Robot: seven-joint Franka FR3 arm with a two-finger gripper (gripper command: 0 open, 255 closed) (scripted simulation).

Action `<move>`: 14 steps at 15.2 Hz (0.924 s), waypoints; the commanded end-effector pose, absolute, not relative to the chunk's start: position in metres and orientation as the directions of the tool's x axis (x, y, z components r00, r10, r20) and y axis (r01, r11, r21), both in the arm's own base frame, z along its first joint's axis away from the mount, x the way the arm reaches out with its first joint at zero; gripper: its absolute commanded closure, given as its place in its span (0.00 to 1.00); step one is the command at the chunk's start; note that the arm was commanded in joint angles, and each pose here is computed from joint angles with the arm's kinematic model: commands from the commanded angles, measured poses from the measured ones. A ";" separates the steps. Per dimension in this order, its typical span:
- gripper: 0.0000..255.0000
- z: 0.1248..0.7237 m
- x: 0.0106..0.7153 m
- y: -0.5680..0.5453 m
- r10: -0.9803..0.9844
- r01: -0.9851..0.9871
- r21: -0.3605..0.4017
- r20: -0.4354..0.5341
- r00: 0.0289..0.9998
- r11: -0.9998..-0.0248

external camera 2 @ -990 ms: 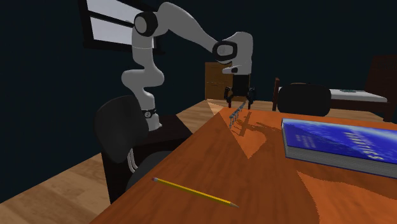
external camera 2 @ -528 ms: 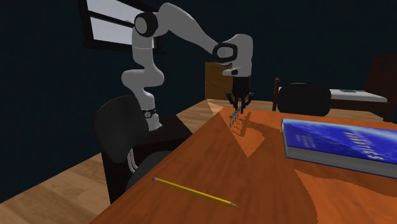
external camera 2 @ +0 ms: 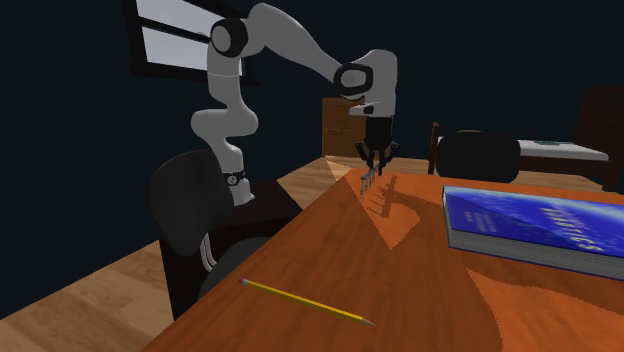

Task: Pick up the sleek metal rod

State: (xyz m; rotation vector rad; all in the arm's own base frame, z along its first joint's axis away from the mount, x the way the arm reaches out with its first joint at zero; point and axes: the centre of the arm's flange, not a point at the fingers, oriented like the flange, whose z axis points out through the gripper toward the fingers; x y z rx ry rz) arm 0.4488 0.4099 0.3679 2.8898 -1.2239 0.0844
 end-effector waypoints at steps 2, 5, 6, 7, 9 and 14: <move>1.00 0.384 0.449 0.410 -0.718 -0.718 -0.019 0.050 0.695 -0.696; 1.00 0.399 0.449 0.410 -0.718 -0.718 -0.019 0.050 0.695 -0.696; 1.00 0.405 0.449 0.410 -0.718 -0.718 -0.019 0.050 0.695 -0.696; 1.00 0.410 0.449 0.410 -0.718 -0.718 -0.019 0.050 0.695 -0.696; 1.00 0.421 0.449 0.410 -0.718 -0.718 -0.019 0.050 0.695 -0.696; 1.00 0.437 0.449 0.410 -0.718 -0.718 -0.019 0.050 0.695 -0.696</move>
